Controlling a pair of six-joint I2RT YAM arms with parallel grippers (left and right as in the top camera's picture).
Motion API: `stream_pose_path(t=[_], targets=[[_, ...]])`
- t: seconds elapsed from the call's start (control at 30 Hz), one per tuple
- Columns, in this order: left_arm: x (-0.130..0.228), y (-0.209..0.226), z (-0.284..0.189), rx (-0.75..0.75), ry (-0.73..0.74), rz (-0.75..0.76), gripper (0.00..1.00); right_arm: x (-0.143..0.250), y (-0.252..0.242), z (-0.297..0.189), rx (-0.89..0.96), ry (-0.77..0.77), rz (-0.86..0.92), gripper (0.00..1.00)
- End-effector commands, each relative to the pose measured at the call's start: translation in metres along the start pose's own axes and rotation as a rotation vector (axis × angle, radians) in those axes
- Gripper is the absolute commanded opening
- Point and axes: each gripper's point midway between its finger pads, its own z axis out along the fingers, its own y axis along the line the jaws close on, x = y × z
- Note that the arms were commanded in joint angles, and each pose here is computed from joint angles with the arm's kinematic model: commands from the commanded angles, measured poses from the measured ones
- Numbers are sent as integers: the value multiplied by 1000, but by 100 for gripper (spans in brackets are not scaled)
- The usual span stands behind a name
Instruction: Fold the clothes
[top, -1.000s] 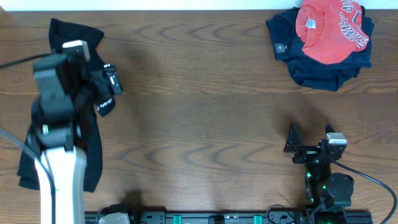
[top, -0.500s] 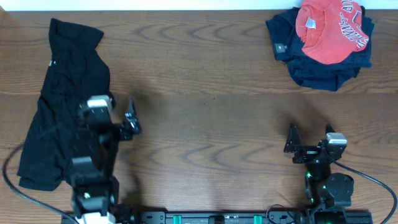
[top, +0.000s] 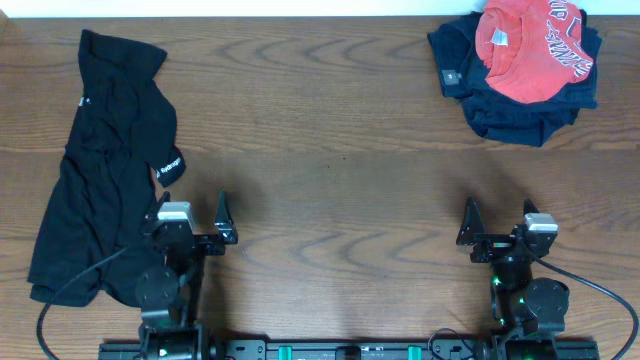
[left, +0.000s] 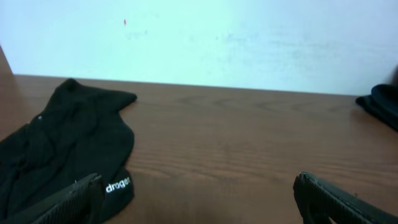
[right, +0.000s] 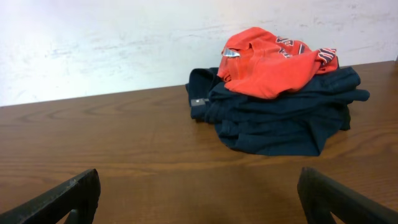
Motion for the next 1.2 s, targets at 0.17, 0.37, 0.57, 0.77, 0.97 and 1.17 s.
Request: stream_pose_path(t=[0.17, 0.37, 0.57, 0.77, 0.97, 1.17], targets=[[3, -2, -6, 10, -41, 22, 98, 0, 1, 0, 1, -1, 13, 99], [-3, -3, -10, 12, -71, 25, 98, 0, 1, 0, 1, -1, 13, 99], [-1, -3, -11, 11, -62, 25, 98, 0, 0, 0, 1, -1, 13, 99], [29, 1, -11, -6, 59, 21, 98, 0, 0, 0, 1, -1, 13, 99], [28, 1, -11, -5, 55, 21, 98, 0, 0, 0, 1, -1, 13, 99], [29, 1, -11, -5, 57, 21, 98, 0, 1, 0, 1, -1, 13, 99]])
